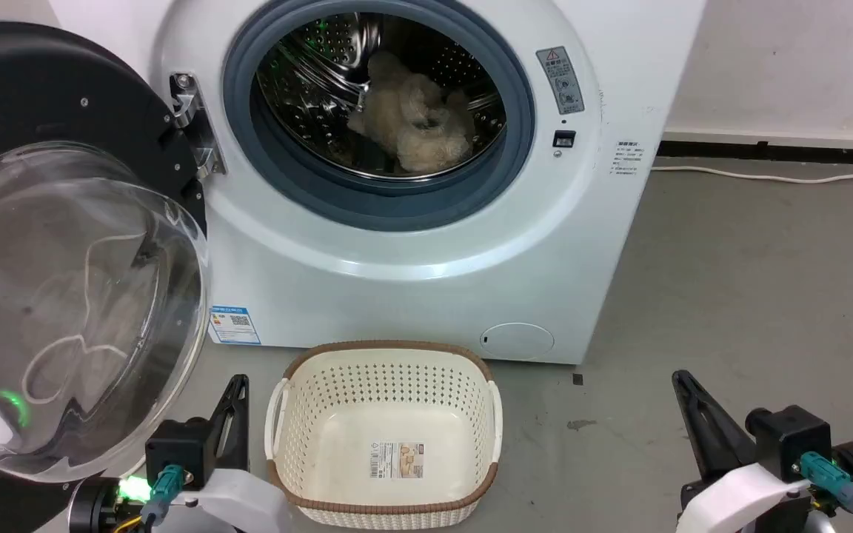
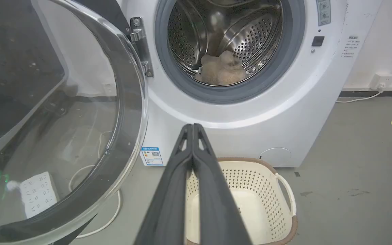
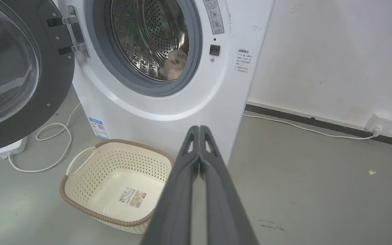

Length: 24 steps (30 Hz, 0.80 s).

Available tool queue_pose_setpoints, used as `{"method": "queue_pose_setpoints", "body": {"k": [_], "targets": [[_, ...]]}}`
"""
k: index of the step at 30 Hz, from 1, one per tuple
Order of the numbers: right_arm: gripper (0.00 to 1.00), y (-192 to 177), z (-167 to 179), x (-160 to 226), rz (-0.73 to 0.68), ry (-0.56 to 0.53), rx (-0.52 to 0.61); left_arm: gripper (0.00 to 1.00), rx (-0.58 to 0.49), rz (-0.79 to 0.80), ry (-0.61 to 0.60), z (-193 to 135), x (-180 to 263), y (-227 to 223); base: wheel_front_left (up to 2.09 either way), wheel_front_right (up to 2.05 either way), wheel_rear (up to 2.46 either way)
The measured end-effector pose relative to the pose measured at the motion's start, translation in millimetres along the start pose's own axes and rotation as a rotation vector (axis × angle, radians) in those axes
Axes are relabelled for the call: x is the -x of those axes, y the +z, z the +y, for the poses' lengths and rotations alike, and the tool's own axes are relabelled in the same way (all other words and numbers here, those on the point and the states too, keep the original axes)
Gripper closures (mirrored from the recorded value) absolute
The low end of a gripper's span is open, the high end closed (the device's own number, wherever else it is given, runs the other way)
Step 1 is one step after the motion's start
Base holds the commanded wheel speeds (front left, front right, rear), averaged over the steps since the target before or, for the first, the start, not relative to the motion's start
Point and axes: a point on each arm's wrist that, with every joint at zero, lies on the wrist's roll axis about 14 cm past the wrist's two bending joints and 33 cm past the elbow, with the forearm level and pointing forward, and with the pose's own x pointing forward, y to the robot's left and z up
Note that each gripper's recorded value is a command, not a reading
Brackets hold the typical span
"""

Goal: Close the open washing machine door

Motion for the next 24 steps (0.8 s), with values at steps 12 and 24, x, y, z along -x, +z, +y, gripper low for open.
{"method": "queue_pose_setpoints", "body": {"k": [12, 24], "targets": [[1.00, 0.0, 0.1, 0.0, 0.000, 0.000, 0.000, 1.00, 0.000, 0.000, 0.001, 0.2, 0.0, 0.0, 0.00, 0.00, 0.00], [1.00, 0.0, 0.0, 0.0, 0.000, 0.000, 0.000, 1.00, 0.000, 0.000, 0.000, 0.0, 0.0, 0.0, 0.00, 0.00, 0.00]]}}
